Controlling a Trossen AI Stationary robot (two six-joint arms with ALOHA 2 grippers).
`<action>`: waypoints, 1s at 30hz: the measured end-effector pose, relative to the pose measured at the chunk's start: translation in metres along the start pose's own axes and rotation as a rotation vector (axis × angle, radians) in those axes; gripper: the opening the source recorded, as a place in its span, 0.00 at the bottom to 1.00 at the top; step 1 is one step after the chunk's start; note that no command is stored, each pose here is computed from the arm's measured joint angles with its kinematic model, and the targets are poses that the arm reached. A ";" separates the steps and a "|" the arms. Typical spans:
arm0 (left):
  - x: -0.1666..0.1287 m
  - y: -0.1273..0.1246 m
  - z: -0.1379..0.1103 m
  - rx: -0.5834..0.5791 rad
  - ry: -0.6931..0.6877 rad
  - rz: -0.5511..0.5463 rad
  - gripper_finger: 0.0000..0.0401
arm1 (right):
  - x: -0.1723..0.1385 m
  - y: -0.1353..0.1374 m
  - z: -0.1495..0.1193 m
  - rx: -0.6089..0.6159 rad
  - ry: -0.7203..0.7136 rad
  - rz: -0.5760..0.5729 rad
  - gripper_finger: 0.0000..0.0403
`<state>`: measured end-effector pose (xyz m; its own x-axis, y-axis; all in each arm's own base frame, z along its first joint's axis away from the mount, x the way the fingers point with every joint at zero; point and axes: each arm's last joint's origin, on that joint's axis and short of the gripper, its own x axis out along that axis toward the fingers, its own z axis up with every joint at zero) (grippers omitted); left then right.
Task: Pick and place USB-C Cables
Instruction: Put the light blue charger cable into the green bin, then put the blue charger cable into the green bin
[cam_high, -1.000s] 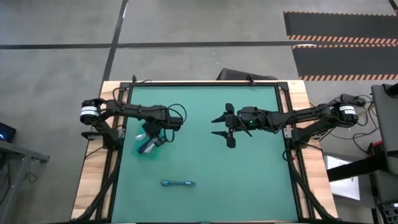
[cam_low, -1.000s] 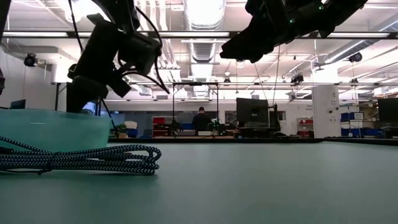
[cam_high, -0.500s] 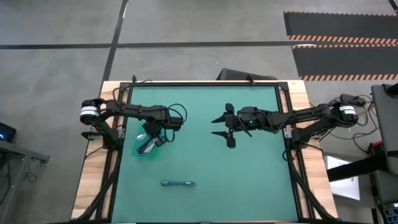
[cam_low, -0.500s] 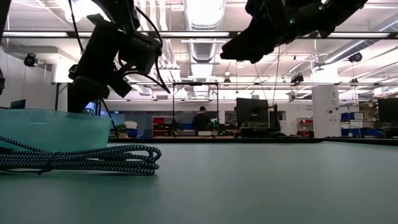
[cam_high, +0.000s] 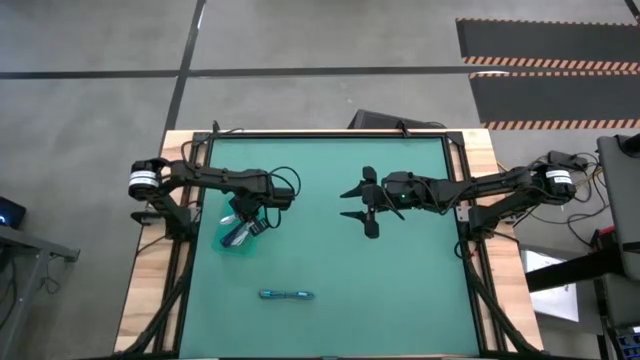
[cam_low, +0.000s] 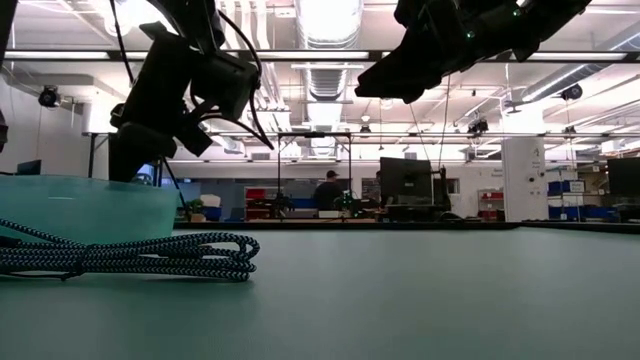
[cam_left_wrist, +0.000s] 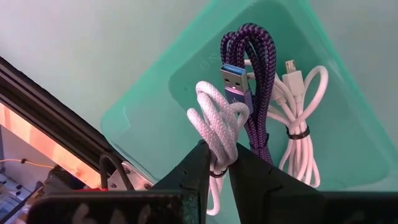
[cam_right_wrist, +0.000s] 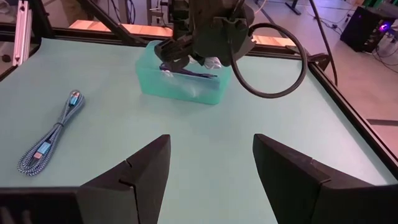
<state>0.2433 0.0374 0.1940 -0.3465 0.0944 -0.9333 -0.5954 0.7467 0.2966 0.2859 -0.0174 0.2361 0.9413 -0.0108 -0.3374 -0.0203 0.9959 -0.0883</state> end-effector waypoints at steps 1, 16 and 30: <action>0.000 0.000 0.000 0.000 0.000 -0.001 0.10 | 0.000 0.000 0.000 0.000 0.000 0.000 0.55; -0.005 0.000 -0.002 -0.031 0.016 -0.055 0.20 | 0.000 0.000 0.000 0.007 0.003 0.000 0.55; -0.006 0.002 -0.005 -0.045 0.033 -0.054 0.39 | 0.000 0.000 -0.001 0.007 0.006 0.001 0.55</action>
<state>0.2404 0.0346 0.2016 -0.3367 0.0326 -0.9411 -0.6455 0.7197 0.2558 0.2856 -0.0173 0.2352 0.9394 -0.0100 -0.3428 -0.0191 0.9965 -0.0816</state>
